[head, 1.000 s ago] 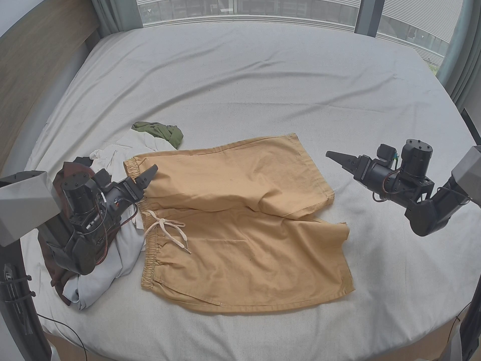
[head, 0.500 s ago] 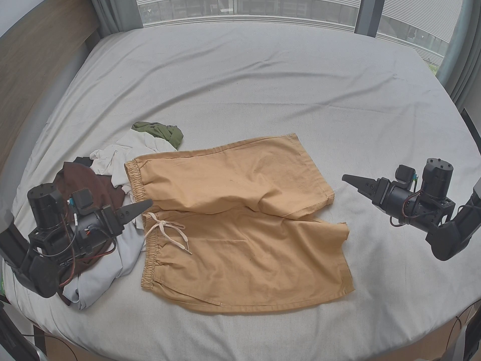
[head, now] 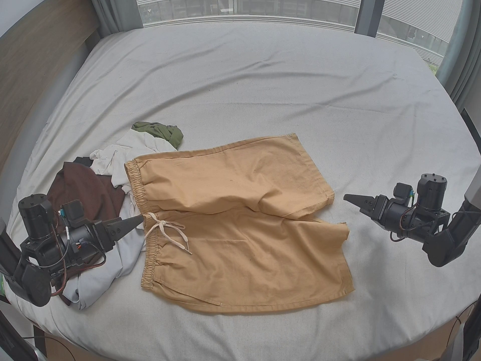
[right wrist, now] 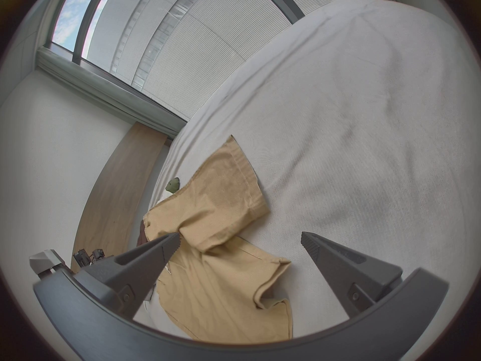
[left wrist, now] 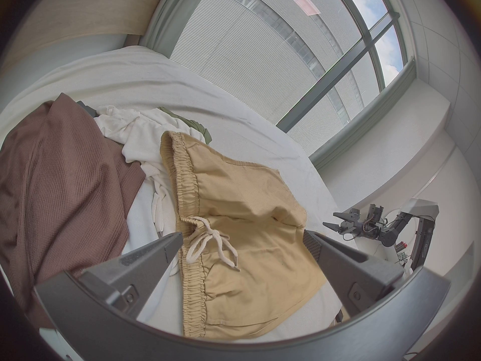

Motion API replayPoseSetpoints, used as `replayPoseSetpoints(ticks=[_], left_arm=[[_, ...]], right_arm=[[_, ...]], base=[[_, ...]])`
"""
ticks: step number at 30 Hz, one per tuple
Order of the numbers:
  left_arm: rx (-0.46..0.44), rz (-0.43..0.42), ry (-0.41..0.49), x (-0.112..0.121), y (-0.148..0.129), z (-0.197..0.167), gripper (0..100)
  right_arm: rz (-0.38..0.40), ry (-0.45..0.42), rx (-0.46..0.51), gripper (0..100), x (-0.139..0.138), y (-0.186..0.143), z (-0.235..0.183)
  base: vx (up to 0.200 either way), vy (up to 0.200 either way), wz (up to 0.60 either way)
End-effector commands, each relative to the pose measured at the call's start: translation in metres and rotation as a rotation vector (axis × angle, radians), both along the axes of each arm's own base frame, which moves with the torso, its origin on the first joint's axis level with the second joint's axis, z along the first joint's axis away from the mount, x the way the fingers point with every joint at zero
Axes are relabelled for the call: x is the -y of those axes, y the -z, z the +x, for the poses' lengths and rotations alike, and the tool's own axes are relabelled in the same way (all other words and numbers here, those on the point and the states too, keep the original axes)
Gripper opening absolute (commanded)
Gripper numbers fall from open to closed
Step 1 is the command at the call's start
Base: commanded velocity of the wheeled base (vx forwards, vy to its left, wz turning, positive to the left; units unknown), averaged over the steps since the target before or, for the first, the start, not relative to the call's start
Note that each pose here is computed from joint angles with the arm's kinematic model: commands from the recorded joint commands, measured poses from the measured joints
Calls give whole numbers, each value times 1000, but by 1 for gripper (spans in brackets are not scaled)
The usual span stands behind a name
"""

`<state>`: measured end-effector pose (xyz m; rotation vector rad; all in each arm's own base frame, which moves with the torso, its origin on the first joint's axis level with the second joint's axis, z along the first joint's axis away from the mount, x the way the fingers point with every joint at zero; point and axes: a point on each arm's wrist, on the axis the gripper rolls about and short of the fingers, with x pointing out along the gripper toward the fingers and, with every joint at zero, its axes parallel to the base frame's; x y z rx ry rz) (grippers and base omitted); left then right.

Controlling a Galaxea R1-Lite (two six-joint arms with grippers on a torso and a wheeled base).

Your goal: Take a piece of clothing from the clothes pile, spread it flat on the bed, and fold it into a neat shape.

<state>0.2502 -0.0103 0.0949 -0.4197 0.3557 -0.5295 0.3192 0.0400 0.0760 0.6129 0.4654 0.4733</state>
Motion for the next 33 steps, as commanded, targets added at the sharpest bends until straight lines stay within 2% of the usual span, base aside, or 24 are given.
replayPoseSetpoints(ticks=[1,8,13,19,23,33], left_arm=[[-28,2,8,2,7,0,100],[-45,23,32,6,20,3,100],[-14,47,37,6,29,5,100],[30,37,33,6,30,6,100],[33,37,33,6,30,6,100],[35,35,43,8,30,7,100]], right_arm=[[-5,-5,-63,100,-2,21,4],[7,-26,-87,100,-10,26,6],[4,-46,-114,100,-18,36,7],[4,-82,-119,100,-30,41,7],[30,-99,-110,100,-39,37,9],[129,-79,64,100,-40,20,22]], base=[[0,0,0],[0,0,0],[0,0,0],[0,0,0],[0,0,0],[0,0,0]])
